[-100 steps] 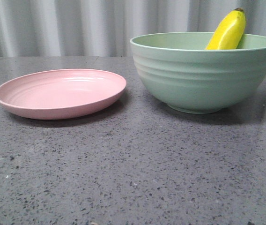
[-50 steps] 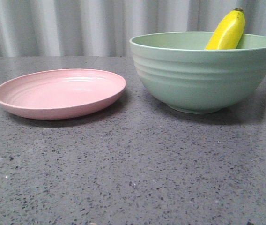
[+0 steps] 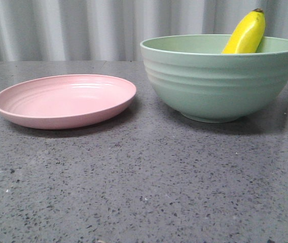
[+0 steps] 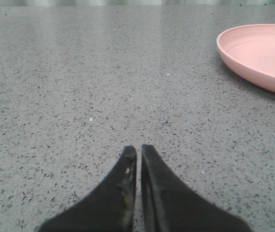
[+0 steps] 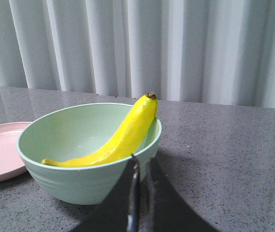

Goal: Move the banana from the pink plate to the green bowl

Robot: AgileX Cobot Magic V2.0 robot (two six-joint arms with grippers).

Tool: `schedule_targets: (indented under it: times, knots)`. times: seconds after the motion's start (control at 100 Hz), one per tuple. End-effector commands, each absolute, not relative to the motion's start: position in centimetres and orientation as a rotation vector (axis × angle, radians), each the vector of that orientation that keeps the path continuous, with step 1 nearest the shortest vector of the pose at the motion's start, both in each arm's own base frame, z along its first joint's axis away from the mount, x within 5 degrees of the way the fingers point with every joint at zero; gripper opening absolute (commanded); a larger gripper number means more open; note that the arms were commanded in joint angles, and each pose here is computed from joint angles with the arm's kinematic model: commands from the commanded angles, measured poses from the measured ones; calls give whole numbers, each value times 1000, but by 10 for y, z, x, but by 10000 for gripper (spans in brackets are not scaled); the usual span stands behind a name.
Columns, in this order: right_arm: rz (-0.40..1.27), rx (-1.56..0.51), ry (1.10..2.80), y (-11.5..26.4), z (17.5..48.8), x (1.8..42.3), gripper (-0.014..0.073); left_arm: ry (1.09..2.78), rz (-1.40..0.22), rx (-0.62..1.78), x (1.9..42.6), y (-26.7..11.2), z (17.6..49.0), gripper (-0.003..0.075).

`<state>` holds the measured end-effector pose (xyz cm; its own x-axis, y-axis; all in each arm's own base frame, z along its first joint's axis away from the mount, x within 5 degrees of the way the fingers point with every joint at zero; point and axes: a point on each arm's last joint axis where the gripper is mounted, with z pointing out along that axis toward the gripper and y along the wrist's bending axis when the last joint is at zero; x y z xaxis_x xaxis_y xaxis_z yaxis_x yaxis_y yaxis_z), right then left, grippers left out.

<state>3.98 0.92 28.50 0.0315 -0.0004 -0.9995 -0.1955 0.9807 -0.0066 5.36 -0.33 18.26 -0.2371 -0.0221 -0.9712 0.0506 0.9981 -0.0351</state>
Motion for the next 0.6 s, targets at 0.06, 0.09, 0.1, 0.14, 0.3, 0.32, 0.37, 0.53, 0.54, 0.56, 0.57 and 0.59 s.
schedule_targets:
  times: [0.06,0.09,0.1,0.14,0.3,0.32,0.37,0.53,0.54,0.56,0.57,0.59]
  knots:
    - [143,-153,1454,9,299,39,-50,1729,-70,15,54,-3,187,-20]
    - [143,-153,1454,9,299,39,-50,1729,-70,15,54,-3,187,-20]
    - [143,-153,1454,9,299,39,-50,1729,-70,15,54,-3,187,-20]
    - [143,-153,1454,9,299,39,-50,1729,-70,15,54,-3,187,-20]
    - [143,-153,1454,9,299,39,-50,1729,-70,15,54,-3,187,-20]
    - [143,-153,1454,9,299,39,-50,1729,-70,15,54,-3,187,-20]
    - [143,-153,1454,9,298,39,-50,1729,-70,15,54,-3,187,-20]
    - [142,-152,1459,9,292,42,-50,1729,-70,15,54,-3,187,-20]
    - [140,-149,1454,9,292,42,-50,1729,-70,15,54,-3,187,-20]
    - [140,-148,1453,9,290,43,-50,1729,-70,15,54,-3,187,-20]
    - [139,-147,1445,9,290,43,-50,1729,-70,15,54,-3,187,-20]
    - [139,-145,1437,9,288,44,-50,1729,-70,15,54,-3,187,-20]
